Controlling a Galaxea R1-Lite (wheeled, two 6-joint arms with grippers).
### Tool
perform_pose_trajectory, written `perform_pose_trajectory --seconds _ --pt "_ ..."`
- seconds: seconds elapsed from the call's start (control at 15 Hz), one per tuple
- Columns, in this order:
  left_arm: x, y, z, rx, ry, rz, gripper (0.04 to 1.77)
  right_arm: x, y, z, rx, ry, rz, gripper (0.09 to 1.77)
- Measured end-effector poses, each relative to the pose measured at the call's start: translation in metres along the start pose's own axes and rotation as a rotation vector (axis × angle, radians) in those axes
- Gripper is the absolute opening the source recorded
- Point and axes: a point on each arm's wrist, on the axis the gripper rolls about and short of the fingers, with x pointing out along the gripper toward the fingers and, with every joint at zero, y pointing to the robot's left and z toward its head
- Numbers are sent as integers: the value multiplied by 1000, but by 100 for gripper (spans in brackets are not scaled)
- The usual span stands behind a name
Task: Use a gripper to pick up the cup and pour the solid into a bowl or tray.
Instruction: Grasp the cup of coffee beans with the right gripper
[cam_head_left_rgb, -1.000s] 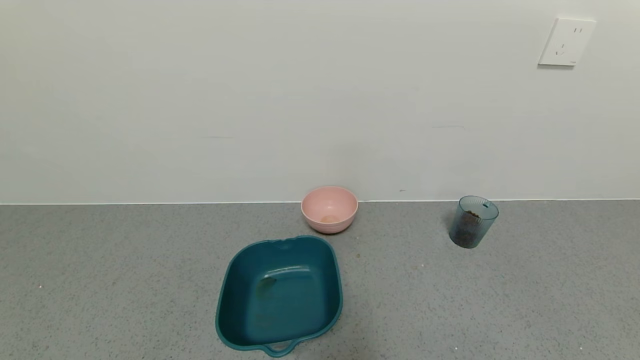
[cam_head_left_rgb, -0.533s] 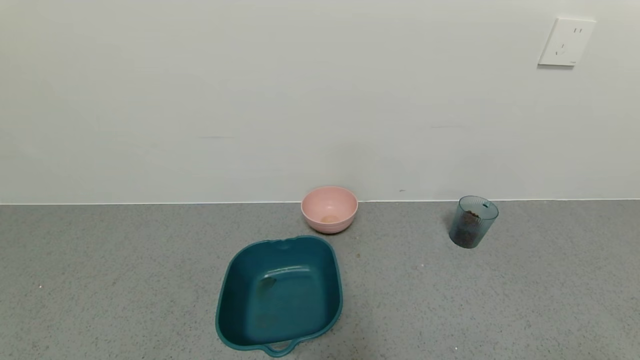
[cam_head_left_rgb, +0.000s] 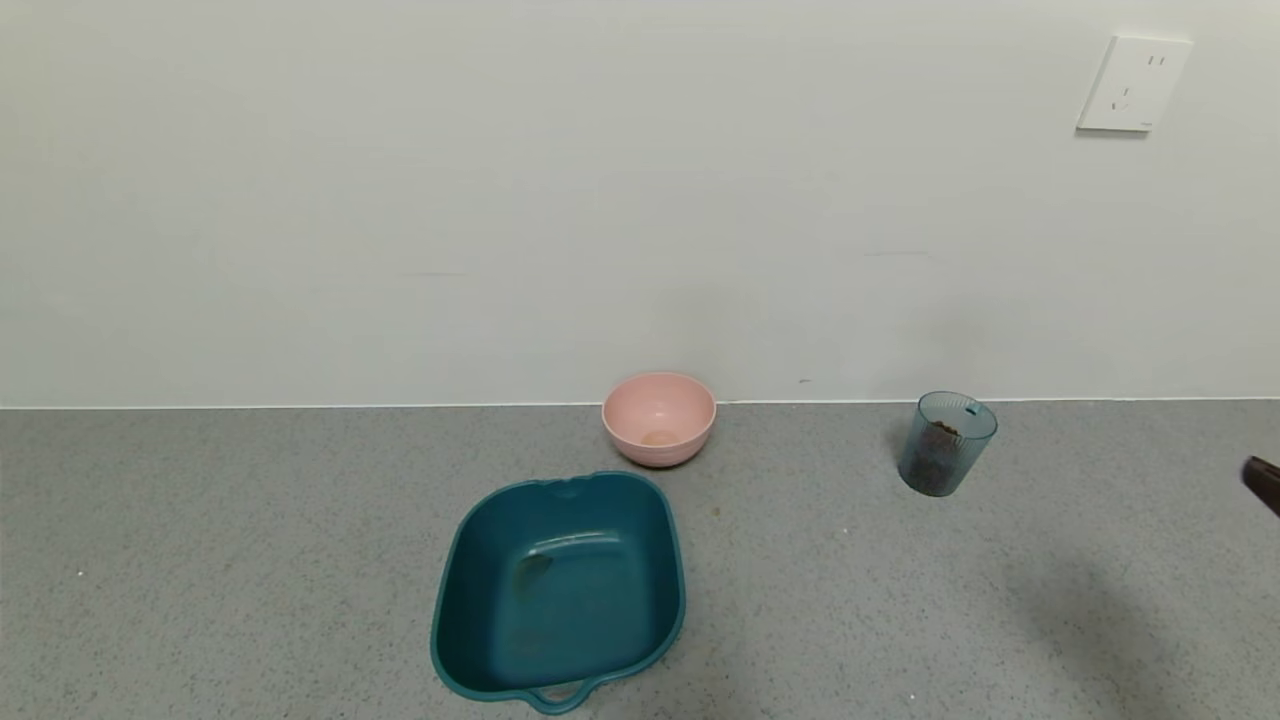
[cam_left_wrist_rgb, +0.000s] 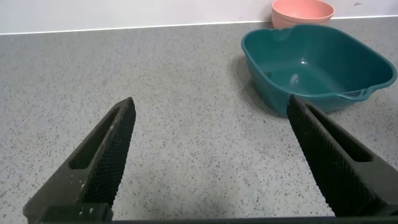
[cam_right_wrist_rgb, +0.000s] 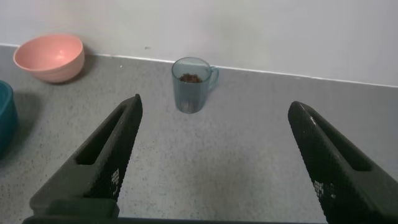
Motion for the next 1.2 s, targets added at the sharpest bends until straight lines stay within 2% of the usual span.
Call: perform_pose_trajectory --seconds 0.27,0.47,0.67,0.93,1.2 --pt "0 0 0 0 0 0 175 74 13 -16 20 139 71 171" --pt "0 0 0 0 0 0 175 115 24 -39 27 227 101 171" --pt "0 0 0 0 0 0 175 146 33 -67 22 277 116 171" --pt "0 0 0 0 0 0 175 175 40 -103 19 304 120 171" --pt "0 0 0 0 0 0 175 202 43 -133 22 256 72 171"
